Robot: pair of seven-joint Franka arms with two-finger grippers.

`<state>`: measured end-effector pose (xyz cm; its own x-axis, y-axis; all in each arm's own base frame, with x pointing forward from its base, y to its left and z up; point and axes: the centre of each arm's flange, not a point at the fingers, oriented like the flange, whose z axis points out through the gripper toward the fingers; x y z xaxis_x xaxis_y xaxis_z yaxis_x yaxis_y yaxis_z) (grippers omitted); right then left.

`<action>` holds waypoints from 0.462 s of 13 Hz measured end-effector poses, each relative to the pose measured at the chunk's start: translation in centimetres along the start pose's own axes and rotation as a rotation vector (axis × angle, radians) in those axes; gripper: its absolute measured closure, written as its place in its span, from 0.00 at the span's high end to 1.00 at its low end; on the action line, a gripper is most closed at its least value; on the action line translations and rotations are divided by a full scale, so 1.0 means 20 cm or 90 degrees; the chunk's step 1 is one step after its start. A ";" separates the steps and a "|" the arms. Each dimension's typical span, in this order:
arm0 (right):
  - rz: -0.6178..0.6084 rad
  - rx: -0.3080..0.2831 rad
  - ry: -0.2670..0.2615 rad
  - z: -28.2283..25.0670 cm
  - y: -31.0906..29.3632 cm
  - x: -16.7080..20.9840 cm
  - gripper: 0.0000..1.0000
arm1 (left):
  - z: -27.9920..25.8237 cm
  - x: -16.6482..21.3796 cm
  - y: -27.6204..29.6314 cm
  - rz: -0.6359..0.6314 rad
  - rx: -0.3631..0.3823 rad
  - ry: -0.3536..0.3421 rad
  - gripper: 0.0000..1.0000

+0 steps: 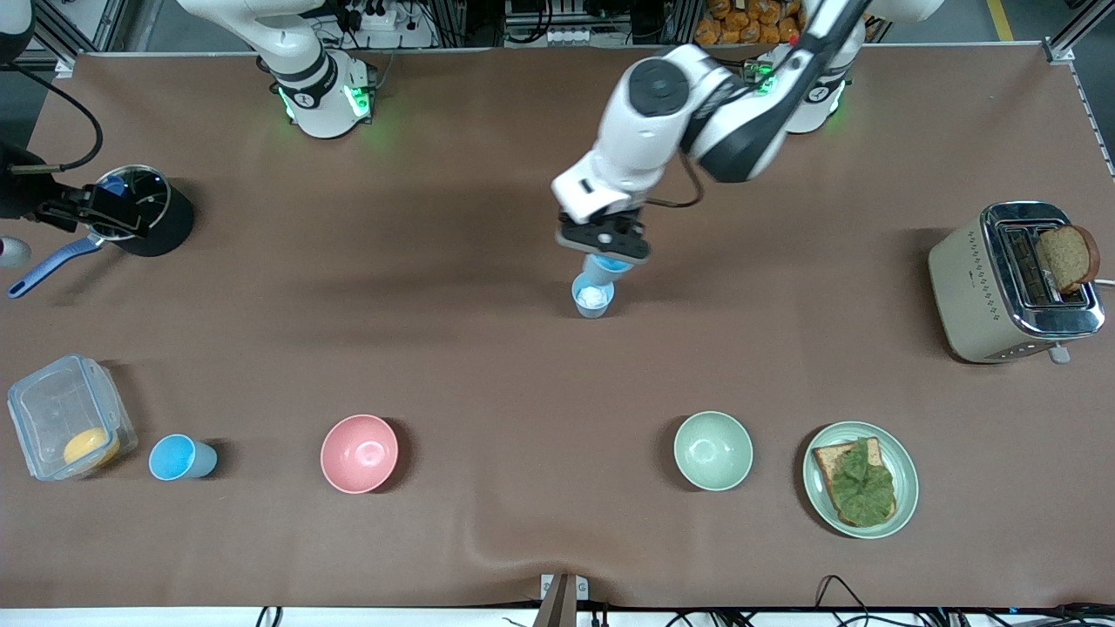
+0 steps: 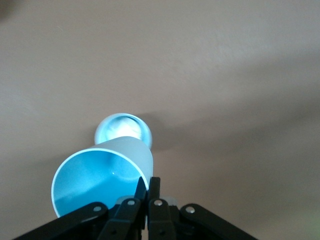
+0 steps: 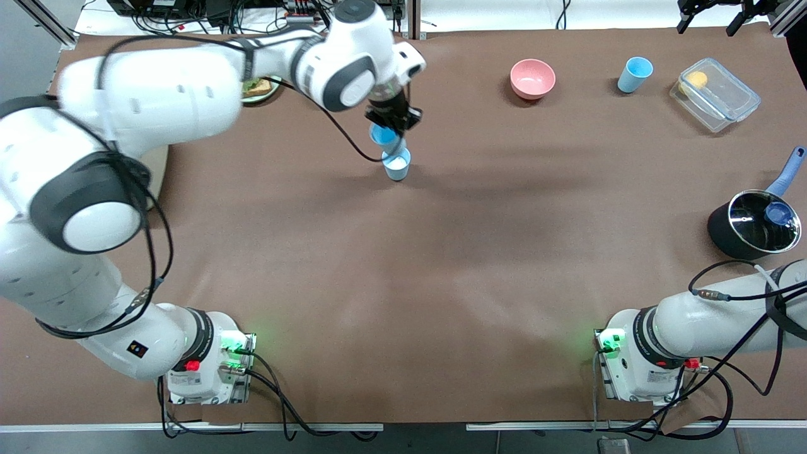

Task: Stack blue cups with both arms
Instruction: 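Lift the cup with the left gripper and lower it onto the center cup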

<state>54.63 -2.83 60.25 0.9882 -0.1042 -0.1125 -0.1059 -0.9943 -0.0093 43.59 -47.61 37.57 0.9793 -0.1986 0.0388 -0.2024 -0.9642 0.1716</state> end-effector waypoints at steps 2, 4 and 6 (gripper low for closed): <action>0.000 0.000 0.000 0.00 0.00 0.00 1.00 | 0.11 0.02 0.02 -0.005 0.005 -0.016 0.03; 0.000 0.000 0.000 0.00 0.00 0.00 1.00 | 0.17 0.06 -0.02 -0.015 0.013 -0.021 0.03; 0.000 0.000 0.000 0.00 0.00 0.00 1.00 | 0.18 0.08 -0.07 -0.024 0.018 -0.020 0.03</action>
<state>54.62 -2.85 60.26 0.9881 -0.1046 -0.1125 -0.1063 -0.9943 -0.0093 45.51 -47.30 33.96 0.9860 -0.1668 0.0016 -0.1652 -0.9756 0.1449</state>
